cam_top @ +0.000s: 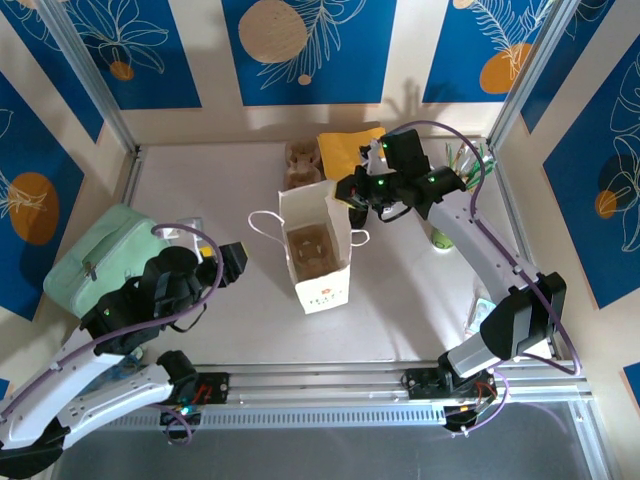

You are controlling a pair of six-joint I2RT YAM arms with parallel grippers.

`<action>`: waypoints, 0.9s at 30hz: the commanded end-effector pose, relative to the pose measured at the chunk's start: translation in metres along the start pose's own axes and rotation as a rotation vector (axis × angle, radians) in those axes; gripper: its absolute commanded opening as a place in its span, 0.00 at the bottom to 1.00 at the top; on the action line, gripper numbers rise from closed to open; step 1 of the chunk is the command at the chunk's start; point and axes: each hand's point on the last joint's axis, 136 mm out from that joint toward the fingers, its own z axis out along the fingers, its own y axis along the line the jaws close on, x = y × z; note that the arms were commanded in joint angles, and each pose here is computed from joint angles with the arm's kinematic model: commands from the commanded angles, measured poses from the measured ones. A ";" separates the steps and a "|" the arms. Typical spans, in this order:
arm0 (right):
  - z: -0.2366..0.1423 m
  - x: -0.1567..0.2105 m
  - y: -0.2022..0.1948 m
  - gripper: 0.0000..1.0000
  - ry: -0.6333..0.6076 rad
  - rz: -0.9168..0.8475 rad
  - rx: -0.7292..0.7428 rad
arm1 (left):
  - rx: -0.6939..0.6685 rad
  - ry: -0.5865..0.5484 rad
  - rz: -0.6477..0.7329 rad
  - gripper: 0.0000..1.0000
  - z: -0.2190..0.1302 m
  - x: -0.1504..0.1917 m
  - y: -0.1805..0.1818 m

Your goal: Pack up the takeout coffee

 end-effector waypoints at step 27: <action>-0.020 -0.023 -0.040 0.50 -0.022 -0.029 0.099 | -0.023 0.006 0.018 0.78 0.000 0.004 0.006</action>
